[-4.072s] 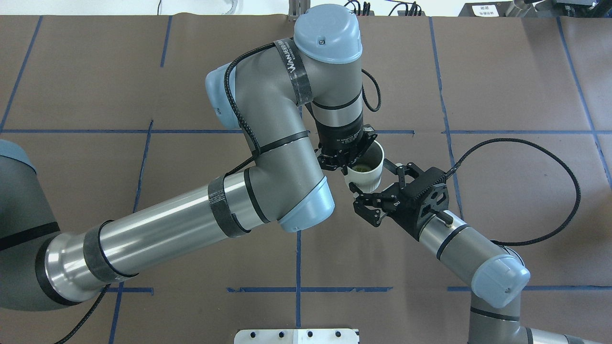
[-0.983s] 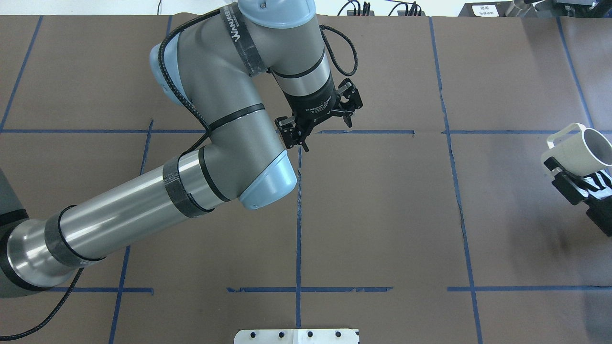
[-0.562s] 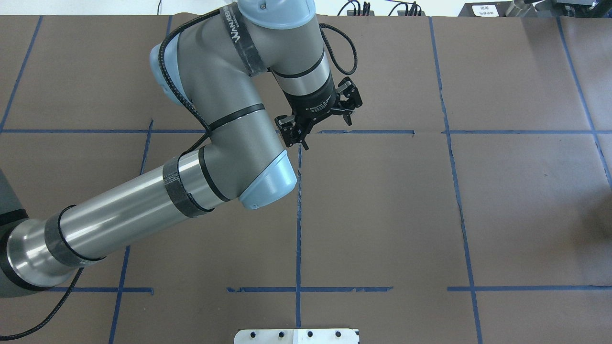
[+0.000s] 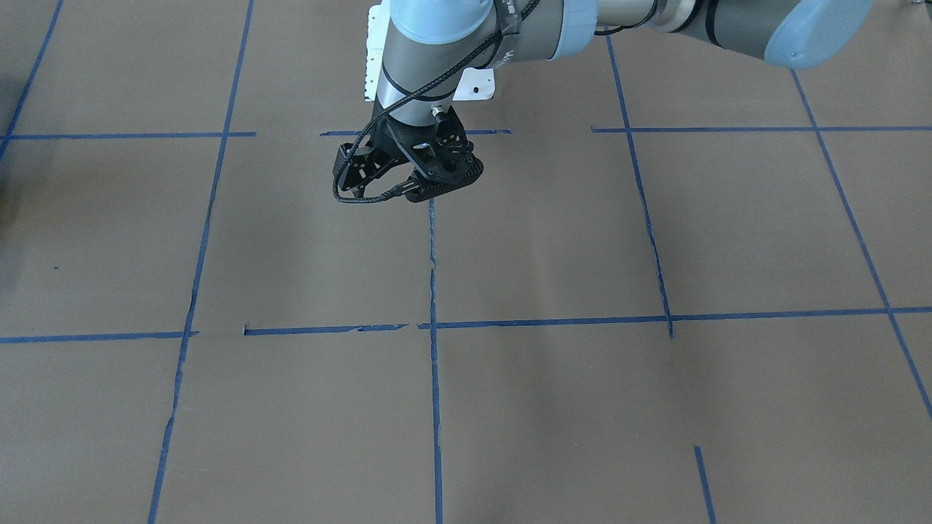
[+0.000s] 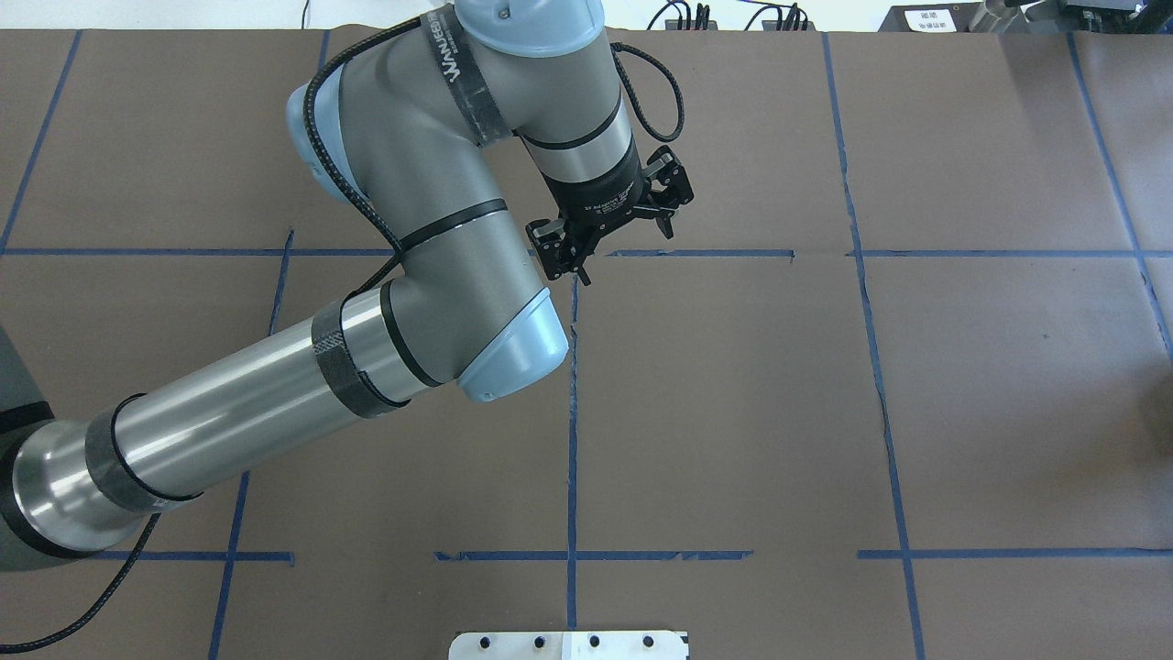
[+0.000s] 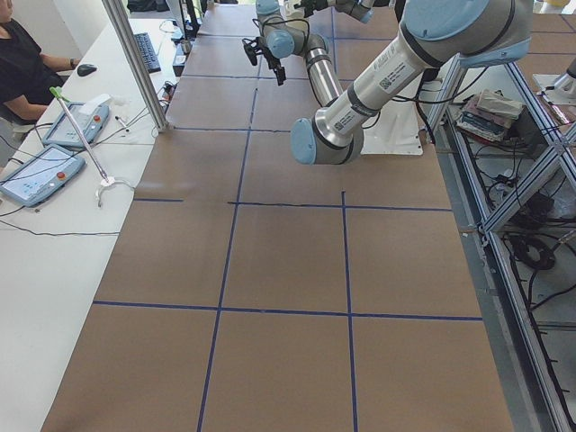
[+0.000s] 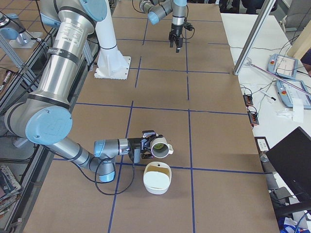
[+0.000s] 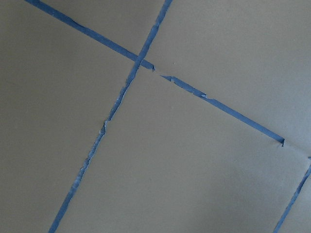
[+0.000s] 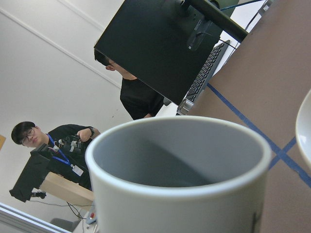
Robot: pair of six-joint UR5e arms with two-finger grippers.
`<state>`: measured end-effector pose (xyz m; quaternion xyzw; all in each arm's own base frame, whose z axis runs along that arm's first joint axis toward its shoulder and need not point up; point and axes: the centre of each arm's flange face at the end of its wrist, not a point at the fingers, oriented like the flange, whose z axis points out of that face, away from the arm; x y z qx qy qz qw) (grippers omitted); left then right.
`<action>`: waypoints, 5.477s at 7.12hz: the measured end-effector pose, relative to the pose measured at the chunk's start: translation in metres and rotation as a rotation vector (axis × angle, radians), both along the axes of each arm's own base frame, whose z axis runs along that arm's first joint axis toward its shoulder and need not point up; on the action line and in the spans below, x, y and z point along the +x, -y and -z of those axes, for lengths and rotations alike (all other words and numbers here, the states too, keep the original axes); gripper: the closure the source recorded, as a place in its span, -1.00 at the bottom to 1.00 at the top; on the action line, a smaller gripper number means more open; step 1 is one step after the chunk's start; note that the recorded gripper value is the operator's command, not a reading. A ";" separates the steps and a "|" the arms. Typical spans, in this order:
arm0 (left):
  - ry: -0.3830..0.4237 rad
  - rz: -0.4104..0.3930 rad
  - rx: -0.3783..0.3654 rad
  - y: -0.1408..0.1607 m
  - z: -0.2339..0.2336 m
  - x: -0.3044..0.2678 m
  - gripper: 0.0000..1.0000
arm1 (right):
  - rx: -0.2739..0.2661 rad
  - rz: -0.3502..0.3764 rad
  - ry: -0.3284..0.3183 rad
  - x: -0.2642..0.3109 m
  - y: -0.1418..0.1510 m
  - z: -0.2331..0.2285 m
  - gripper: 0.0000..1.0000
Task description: Left arm hands cup to right arm to dump lemon
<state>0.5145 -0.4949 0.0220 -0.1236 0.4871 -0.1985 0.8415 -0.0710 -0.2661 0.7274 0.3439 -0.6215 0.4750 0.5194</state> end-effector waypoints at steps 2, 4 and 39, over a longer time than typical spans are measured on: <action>0.001 0.002 0.001 0.001 0.000 -0.001 -1.00 | -0.039 -0.038 0.220 0.014 0.002 0.000 0.65; 0.001 0.003 0.001 0.001 -0.001 0.000 -1.00 | -0.070 -0.068 0.410 0.028 0.001 -0.003 0.61; 0.047 0.074 0.073 0.021 -0.024 -0.021 -1.00 | 0.230 0.048 -0.596 -0.321 0.145 0.275 0.50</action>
